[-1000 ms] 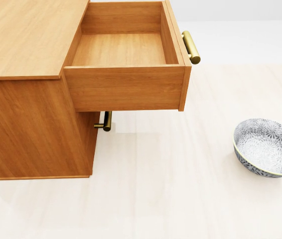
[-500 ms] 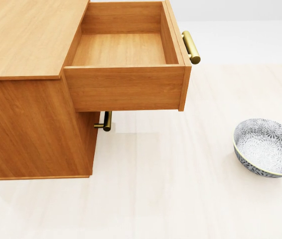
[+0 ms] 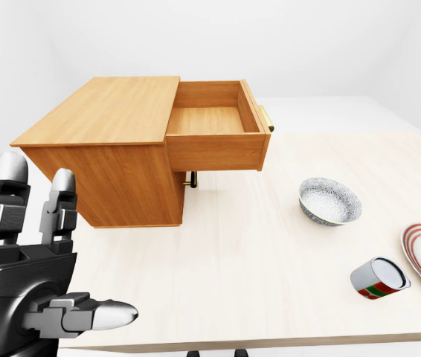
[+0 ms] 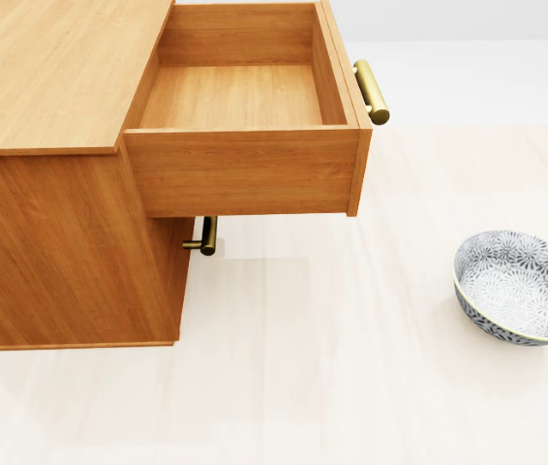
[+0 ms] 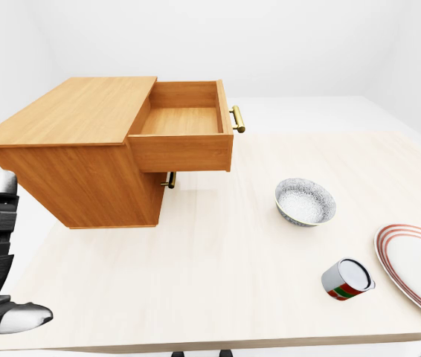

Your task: Put the ketchup in the top drawer of the cabinet.

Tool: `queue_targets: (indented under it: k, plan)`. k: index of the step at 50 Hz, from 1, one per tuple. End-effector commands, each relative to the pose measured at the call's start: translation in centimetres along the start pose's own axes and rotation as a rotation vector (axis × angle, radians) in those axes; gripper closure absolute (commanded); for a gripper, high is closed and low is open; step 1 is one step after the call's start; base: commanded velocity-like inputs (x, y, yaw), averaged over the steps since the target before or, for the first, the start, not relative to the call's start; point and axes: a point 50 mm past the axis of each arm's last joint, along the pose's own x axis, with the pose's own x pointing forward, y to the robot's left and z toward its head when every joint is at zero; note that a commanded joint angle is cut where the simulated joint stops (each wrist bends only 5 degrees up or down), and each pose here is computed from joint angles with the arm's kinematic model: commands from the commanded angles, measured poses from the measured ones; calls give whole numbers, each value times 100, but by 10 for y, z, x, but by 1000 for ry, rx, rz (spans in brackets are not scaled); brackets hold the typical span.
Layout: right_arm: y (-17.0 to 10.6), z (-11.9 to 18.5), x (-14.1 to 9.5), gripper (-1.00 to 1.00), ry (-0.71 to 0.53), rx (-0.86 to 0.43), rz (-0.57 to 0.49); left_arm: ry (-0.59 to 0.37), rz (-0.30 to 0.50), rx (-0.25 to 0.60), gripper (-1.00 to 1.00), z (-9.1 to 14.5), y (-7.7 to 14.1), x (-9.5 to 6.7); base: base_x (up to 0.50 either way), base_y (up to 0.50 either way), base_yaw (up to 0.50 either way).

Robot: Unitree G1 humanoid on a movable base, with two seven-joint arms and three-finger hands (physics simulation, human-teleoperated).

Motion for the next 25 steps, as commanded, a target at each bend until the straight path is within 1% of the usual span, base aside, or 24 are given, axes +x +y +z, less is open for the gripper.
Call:
queue_targets:
  k: [1, 4, 6, 10, 14, 20, 25]
  plan:
    - [-17, -4, 6, -98, 177, -368, -226, -10, 2, 0, -100, 1, 0, 1, 0, 0, 0]
    - [-21, -4, 6, -98, 241, -453, -282, -10, 2, 0, -100, 1, 0, 1, 0, 0, 0]
    - [-23, -10, 4, -98, 291, -462, -302, -2, 2, 0, -100, 0, 0, 0, 0, 0, 0]
    - [-21, -26, 1, -98, 365, -414, -300, 8, 1, 0, -100, -1, 0, -1, 0, 0, 0]
    - [-21, -31, 1, -98, 384, -399, -298, 8, 2, 0, -100, 0, 0, 0, 0, 0, 0]
    - [-13, -39, 1, -98, 418, -353, -286, 6, 3, -1, -100, 0, 1, 0, 0, 0, 0]
    - [0, -49, 0, -98, 449, -272, -249, 8, 1, -2, -100, 0, 0, 0, 0, 0, 0]
